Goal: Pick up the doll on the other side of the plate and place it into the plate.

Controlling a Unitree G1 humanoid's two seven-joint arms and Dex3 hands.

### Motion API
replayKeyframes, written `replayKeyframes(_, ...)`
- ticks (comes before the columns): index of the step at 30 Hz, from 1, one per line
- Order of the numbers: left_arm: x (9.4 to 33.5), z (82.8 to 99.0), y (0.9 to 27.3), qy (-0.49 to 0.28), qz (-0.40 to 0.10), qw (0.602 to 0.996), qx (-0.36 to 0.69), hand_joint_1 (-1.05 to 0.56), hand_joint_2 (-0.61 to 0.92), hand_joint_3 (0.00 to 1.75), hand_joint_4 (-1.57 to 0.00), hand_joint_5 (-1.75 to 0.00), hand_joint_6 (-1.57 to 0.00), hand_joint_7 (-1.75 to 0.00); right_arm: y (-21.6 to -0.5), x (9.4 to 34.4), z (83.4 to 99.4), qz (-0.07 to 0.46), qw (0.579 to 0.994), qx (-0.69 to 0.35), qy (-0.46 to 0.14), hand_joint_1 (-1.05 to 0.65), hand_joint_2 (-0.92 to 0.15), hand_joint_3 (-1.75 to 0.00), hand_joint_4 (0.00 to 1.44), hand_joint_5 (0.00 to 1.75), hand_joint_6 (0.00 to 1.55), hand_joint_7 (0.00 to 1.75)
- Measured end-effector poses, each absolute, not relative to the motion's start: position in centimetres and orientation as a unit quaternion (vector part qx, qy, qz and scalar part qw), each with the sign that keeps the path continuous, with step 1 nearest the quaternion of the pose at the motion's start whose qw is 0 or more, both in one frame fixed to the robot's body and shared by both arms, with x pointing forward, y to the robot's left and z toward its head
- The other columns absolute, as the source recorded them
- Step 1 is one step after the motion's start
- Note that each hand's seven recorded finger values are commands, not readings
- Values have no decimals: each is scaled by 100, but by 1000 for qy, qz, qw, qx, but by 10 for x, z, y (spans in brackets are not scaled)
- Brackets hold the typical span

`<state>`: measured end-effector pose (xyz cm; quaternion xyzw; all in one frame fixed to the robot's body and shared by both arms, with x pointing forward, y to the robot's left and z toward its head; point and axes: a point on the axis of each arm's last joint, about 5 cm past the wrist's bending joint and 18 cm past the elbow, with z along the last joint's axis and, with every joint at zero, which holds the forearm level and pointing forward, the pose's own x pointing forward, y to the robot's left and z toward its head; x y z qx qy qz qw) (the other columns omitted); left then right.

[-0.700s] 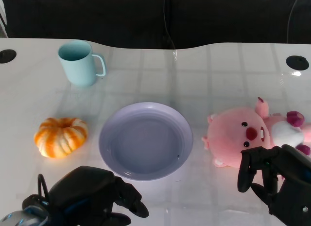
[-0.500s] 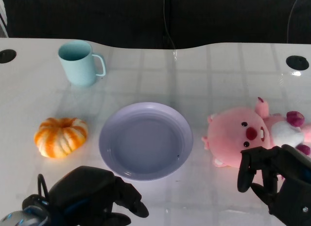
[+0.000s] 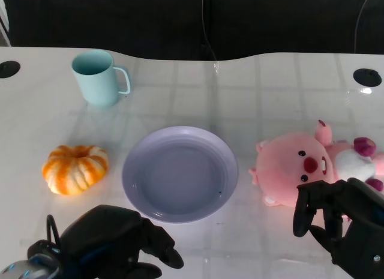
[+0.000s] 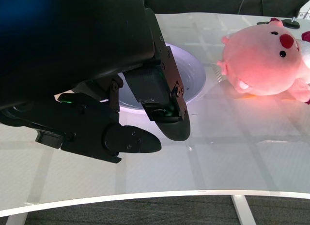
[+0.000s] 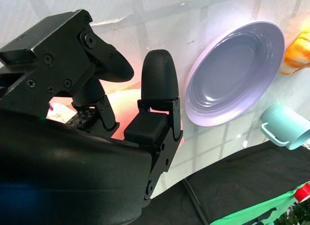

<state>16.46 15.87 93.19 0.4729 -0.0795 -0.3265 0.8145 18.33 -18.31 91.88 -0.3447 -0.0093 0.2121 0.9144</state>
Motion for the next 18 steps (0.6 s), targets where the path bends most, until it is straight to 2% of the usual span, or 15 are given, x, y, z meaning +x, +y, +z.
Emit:
replayKeyframes(10, 165, 932, 159, -81, -327, 814, 473, -23, 92, 27, -75, -125, -109, -2, -183, 184, 919, 213, 914, -345, -11, 1, -42, -122, 79, 168, 80, 129)
replayKeyframes(13, 165, 932, 159, -81, -327, 814, 473, -22, 92, 27, -76, -126, -110, -3, -183, 184, 919, 213, 914, -345, -12, 1, -40, -123, 80, 158, 80, 123)
replayKeyframes(16, 165, 932, 159, -80, -326, 814, 473, -23, 92, 27, -75, -125, -109, -3, -183, 184, 919, 205, 916, -345, -16, -1, -47, -109, 79, 141, 77, 106)
replayKeyframes(17, 165, 932, 159, -79, -326, 815, 473, -23, 92, 27, -75, -125, -109, -3, -184, 184, 919, 199, 917, -344, -18, -3, -52, -98, 77, 135, 75, 97)
replayKeyframes(18, 165, 932, 159, -79, -326, 815, 473, -23, 92, 27, -75, -126, -109, -3, -184, 185, 919, 192, 919, -343, -20, -5, -63, -76, 73, 124, 75, 81)
